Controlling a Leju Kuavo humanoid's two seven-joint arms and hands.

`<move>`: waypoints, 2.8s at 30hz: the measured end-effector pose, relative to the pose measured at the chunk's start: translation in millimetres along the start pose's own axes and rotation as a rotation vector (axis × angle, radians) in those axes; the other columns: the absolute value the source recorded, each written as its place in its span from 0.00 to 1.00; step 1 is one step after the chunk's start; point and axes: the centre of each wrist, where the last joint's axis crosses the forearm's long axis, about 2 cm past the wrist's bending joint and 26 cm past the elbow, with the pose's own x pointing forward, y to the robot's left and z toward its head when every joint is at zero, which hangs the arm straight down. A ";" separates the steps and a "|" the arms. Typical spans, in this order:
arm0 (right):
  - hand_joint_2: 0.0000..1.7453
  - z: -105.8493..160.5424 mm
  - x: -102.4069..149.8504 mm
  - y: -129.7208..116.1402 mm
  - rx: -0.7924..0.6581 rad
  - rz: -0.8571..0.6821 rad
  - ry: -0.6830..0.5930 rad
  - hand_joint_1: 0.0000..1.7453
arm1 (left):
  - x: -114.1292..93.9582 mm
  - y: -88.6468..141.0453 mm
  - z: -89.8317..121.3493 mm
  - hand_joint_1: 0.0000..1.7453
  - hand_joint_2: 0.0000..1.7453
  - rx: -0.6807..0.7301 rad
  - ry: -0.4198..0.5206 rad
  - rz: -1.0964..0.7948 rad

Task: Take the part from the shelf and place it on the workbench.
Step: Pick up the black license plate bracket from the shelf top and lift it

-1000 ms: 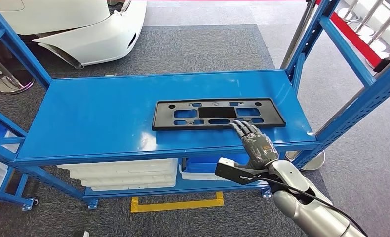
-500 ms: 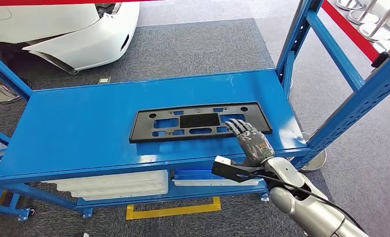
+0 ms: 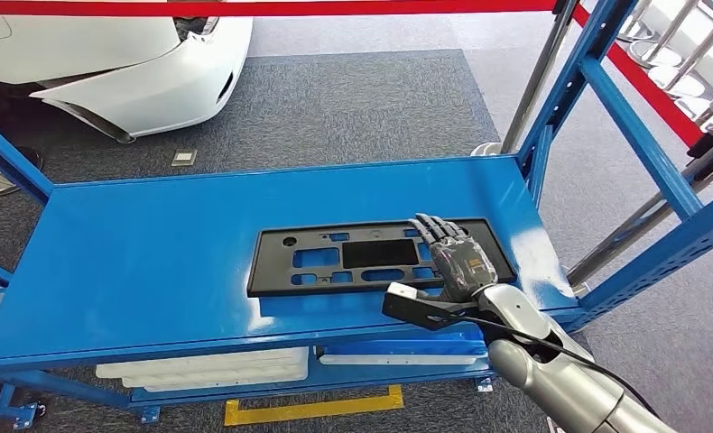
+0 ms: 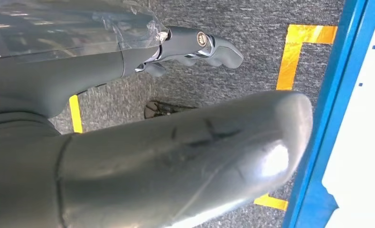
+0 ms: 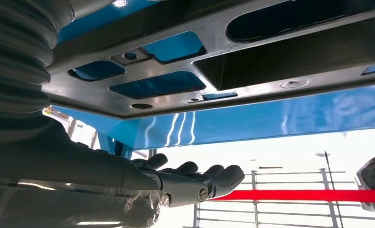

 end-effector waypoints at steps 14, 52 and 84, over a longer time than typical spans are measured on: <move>1.00 -2.7 -8.7 -0.5 0.070 0.059 0.068 1.00 | 2.9 -2.1 -1.3 0.00 0.00 0.005 -0.007 0.011; 1.00 -1.2 10.4 -20.9 -0.033 0.042 0.078 1.00 | 0.0 -2.2 -0.3 0.00 1.00 -0.024 -0.040 -0.010; 1.00 25.0 49.4 -86.8 -0.339 0.249 -0.012 1.00 | -0.8 -2.9 -0.2 0.00 1.00 -0.013 -0.038 -0.016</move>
